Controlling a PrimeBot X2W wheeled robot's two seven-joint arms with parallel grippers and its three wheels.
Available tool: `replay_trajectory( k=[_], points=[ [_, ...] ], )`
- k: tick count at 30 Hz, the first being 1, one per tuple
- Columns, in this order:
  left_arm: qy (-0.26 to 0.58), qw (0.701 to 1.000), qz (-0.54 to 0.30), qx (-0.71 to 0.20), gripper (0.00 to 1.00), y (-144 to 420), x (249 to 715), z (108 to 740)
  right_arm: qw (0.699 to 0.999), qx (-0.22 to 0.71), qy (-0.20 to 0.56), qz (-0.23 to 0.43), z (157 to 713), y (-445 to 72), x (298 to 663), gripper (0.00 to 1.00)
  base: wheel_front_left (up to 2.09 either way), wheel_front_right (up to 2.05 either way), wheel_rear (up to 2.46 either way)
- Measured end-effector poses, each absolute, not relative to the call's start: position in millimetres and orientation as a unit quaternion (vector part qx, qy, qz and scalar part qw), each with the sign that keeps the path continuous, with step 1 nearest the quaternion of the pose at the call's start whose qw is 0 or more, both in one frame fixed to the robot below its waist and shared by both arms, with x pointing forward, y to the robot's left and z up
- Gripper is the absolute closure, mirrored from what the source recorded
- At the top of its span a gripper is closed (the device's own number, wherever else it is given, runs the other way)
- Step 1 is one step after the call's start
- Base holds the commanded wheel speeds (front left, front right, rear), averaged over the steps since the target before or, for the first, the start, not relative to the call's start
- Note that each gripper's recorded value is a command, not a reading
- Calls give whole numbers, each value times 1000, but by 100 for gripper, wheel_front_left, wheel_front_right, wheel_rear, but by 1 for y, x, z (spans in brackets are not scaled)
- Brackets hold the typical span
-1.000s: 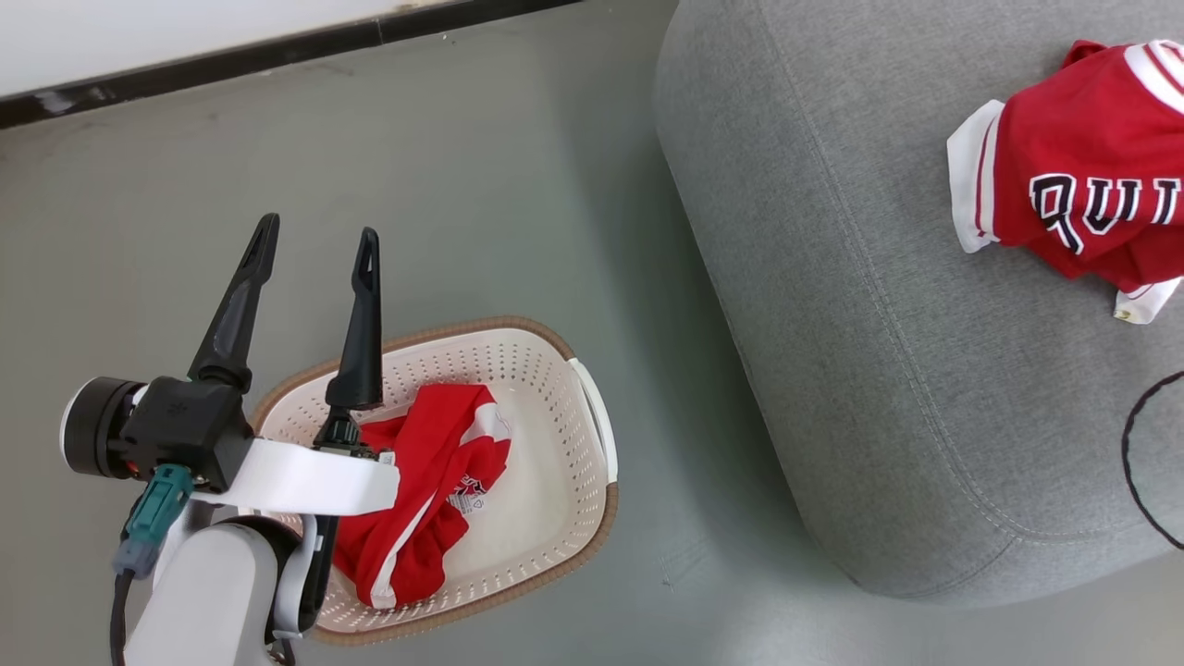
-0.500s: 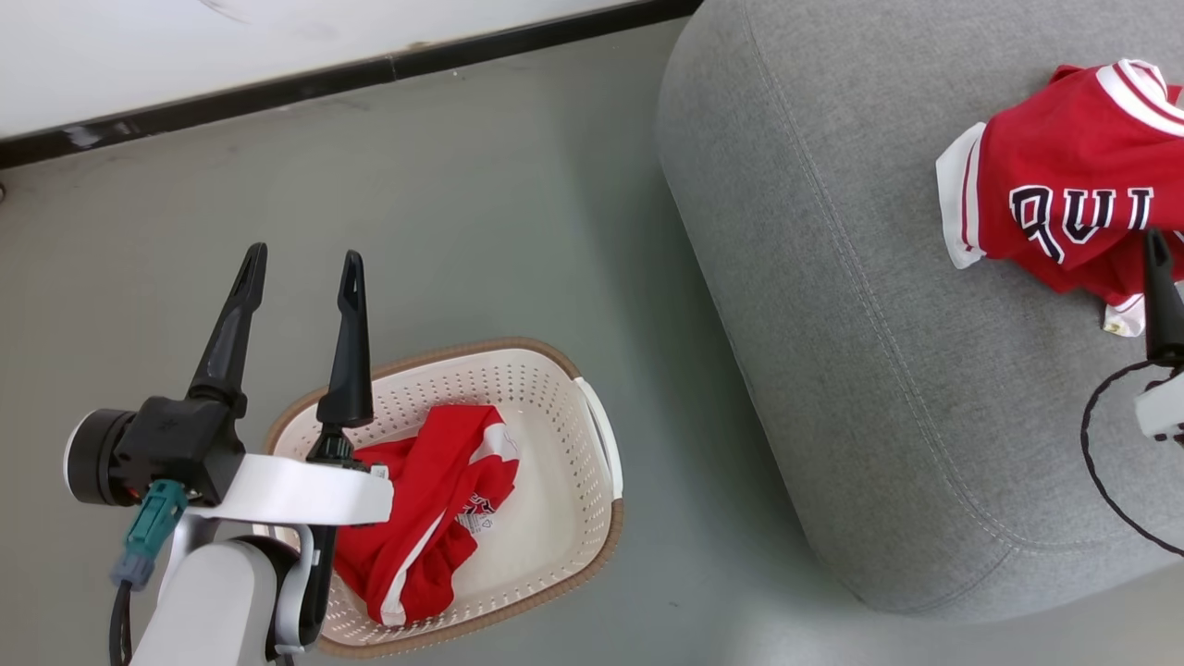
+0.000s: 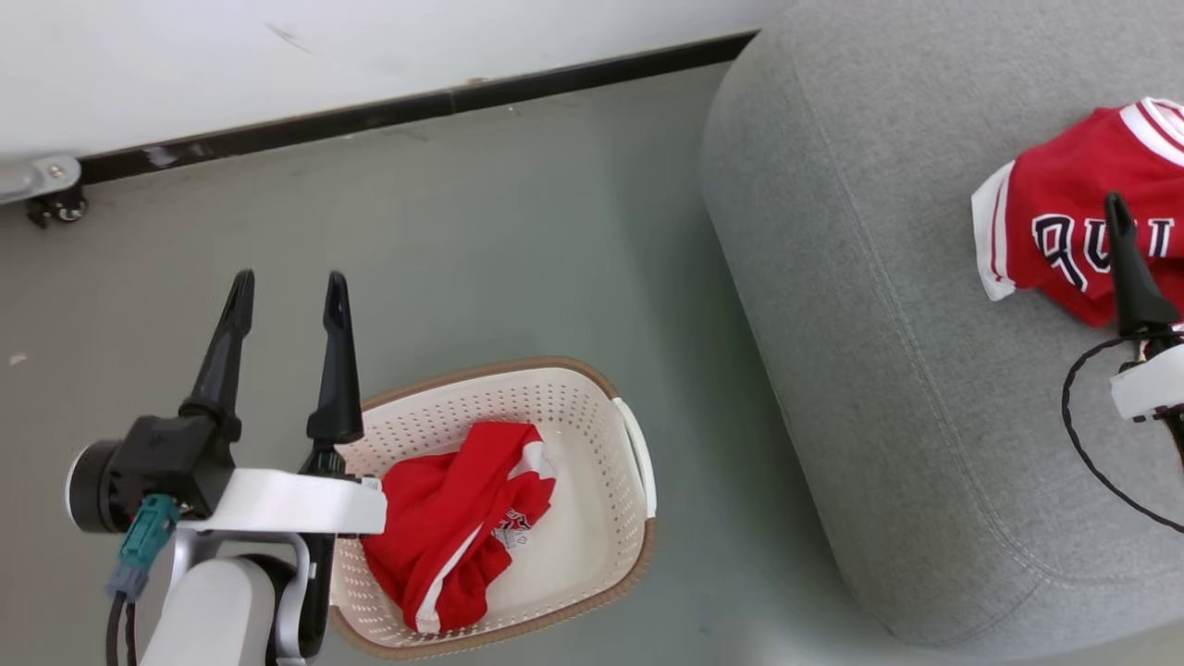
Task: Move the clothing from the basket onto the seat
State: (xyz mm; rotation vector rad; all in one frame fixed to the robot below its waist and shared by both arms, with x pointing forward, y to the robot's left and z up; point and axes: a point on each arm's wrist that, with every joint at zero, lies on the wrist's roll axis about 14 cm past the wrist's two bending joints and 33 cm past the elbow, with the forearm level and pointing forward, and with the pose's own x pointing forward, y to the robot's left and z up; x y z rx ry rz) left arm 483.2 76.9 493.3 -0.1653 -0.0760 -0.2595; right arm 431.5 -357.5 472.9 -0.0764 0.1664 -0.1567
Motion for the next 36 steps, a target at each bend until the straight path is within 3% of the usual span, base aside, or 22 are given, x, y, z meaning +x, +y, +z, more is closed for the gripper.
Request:
replay_trajectory(
  k=[22,36],
  points=[
    [-31,996,-43,-77,0,132,451,500,997,-33,-24,67,530,-240,479,0,0,0,0],
    [-52,995,-17,-80,0,147,433,521,995,16,-24,98,520,-188,461,0,0,0,0]
  ],
)
